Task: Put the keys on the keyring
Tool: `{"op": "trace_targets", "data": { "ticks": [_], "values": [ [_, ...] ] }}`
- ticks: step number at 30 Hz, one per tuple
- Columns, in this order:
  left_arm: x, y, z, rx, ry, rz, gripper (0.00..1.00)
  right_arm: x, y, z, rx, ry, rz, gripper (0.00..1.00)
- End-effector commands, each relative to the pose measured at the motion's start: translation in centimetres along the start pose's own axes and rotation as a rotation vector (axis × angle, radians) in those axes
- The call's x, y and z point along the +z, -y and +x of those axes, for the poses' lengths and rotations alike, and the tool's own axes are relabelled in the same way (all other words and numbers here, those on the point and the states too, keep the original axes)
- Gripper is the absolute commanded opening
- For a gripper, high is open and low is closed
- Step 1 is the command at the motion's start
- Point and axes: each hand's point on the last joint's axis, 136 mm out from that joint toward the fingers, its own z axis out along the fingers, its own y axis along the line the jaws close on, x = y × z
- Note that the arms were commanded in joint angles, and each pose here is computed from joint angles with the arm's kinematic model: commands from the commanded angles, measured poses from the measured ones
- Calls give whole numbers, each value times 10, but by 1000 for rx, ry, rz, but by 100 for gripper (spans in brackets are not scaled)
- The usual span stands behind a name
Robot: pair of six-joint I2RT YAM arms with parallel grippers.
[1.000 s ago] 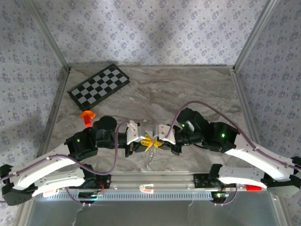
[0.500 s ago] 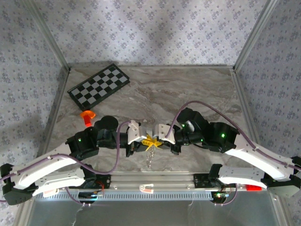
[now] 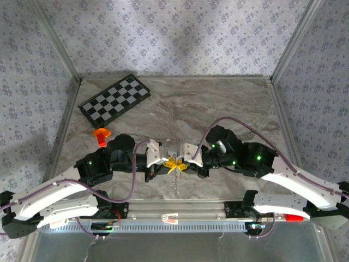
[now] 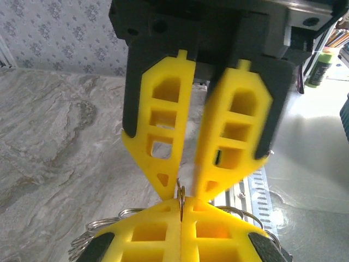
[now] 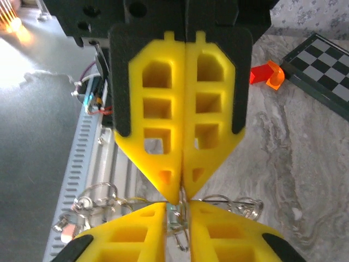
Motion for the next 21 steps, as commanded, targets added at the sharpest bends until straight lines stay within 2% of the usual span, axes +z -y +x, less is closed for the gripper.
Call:
{"op": "trace_targets", "data": {
  "ticks": [1,8,21],
  "values": [
    [-9,6,-28,48,100,20,0,-6,-7,-11,-6,67,-17,25],
    [-14,14,-35,70,135,53,0,-20,-11,-16,31,168,-20,27],
    [-21,23,-43,81,177,95,0,-21,-5,-13,42,174,0,23]
  ]
}}
